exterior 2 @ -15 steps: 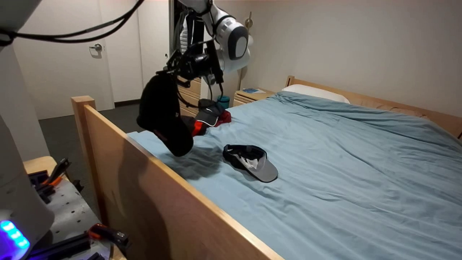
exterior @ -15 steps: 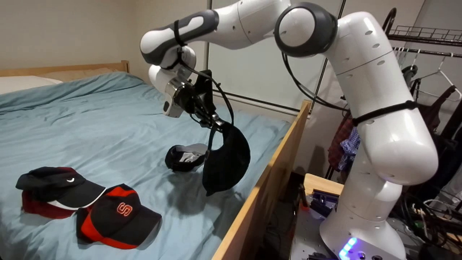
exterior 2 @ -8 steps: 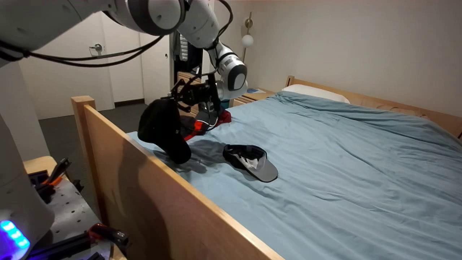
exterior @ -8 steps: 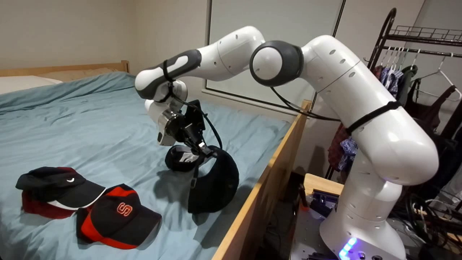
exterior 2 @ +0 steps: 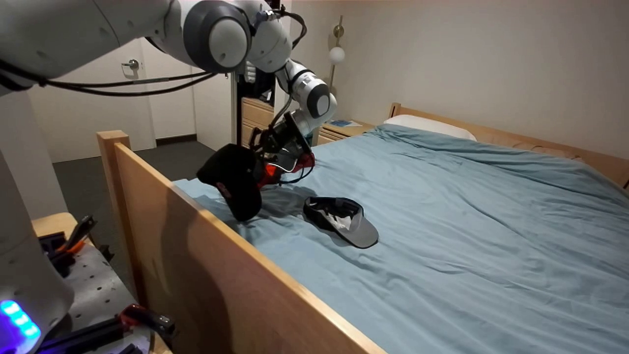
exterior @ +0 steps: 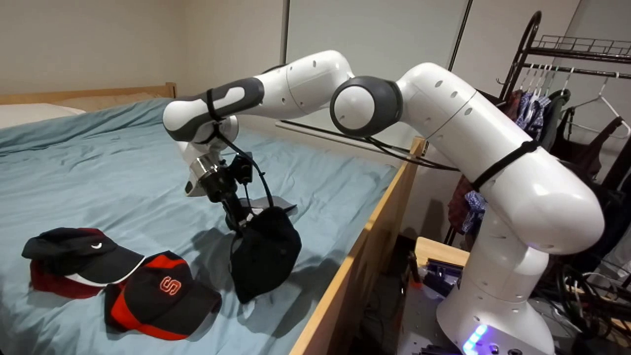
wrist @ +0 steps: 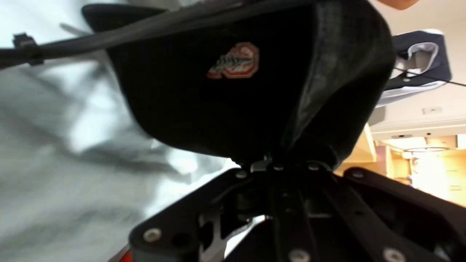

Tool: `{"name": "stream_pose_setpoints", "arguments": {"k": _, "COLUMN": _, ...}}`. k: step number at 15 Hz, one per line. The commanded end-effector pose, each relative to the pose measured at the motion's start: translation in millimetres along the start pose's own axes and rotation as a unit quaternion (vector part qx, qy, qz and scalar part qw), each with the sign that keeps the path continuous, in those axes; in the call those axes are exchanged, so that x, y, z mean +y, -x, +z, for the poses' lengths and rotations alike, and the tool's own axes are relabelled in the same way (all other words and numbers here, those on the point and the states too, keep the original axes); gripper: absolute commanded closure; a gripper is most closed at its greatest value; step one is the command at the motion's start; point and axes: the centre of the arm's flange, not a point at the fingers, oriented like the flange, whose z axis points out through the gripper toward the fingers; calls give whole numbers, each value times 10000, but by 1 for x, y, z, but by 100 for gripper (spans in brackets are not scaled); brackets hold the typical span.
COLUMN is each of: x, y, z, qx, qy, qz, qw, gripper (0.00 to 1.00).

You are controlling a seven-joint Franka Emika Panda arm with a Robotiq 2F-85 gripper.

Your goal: Move the caps on the right to the left

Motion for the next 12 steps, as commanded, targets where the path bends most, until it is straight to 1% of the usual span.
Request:
{"name": "stream_pose_setpoints", "arguments": {"k": 1, "x": -1, "y": -17, "z": -34, "qx": 411, "qy": 913, "qz": -190, "qw": 9948, "gripper": 95}}
{"name": "stream_pose_setpoints", "arguments": {"k": 3, "x": 0, "y": -23, "z": -49, "qx": 746, "qy": 1402, "qz": -199, "qw": 9871, "gripper": 95}}
{"name": "stream_pose_setpoints", "arguments": {"k": 5, "x": 1, "y": -26, "z": -65, "qx": 1181, "qy": 1832, "qz": -222, "qw": 9757, "gripper": 95}}
{"name": "stream_pose_setpoints", "arguments": {"k": 7, "x": 3, "y": -26, "z": -81, "qx": 1661, "qy": 2226, "qz": -227, "qw": 9604, "gripper": 95}}
{"name": "stream_pose_setpoints", "arguments": {"k": 9, "x": 4, "y": -22, "z": -99, "qx": 2231, "qy": 2506, "qz": -188, "qw": 9418, "gripper": 95}}
{"name": "stream_pose_setpoints", "arguments": {"k": 11, "x": 8, "y": -13, "z": -119, "qx": 2775, "qy": 2666, "qz": -124, "qw": 9229, "gripper": 95}}
{"name": "stream_pose_setpoints", "arguments": {"k": 12, "x": 11, "y": -8, "z": -129, "qx": 2987, "qy": 2649, "qz": -75, "qw": 9168, "gripper": 95}}
